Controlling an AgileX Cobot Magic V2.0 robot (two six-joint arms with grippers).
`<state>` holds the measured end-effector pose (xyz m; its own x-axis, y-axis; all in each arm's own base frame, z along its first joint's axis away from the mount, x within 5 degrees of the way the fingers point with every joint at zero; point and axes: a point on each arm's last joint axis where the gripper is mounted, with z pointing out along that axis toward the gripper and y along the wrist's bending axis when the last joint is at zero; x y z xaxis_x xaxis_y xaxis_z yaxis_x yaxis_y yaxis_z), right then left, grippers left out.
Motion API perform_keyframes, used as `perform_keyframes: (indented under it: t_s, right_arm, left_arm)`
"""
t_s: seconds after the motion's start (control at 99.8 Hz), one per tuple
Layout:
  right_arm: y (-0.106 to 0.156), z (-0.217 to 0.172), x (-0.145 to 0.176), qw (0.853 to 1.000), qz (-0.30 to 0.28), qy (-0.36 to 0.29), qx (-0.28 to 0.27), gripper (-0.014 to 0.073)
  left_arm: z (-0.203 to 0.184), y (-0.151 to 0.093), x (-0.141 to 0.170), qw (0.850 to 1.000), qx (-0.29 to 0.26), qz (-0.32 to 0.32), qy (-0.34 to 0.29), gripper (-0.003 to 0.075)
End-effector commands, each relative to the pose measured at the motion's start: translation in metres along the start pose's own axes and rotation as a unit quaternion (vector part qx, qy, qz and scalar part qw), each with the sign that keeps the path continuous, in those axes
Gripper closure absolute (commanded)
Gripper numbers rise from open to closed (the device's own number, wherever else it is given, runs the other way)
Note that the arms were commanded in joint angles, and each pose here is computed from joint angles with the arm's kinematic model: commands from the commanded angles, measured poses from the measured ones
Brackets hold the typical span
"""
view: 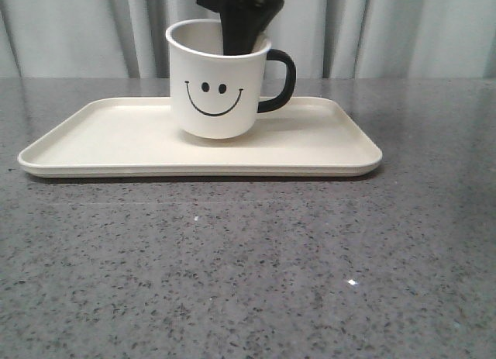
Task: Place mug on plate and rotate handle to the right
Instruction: 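Rotate the held mug so its black handle turns away from the left gripper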
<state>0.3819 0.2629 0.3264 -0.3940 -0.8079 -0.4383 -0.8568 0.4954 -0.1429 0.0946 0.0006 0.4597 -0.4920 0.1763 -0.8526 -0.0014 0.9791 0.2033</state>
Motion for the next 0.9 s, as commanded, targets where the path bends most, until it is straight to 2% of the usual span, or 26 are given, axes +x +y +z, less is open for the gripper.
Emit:
perform_keyframes:
  t_s: [0.0,0.891]
  right_arm:
    - [0.0039,-0.0334,0.0026,1.0,0.002,-0.003,-0.006,0.0715]
    - [0.0053,-0.0244,0.007,1.0,0.002,0.012,-0.014,0.0713]
  left_arm:
    - [-0.0048,0.0033,-0.0092,0.999,-0.004,-0.004,-0.042,0.074]
    - [-0.0048,0.0033,-0.0092,0.999,-0.004,-0.004,-0.042,0.074]
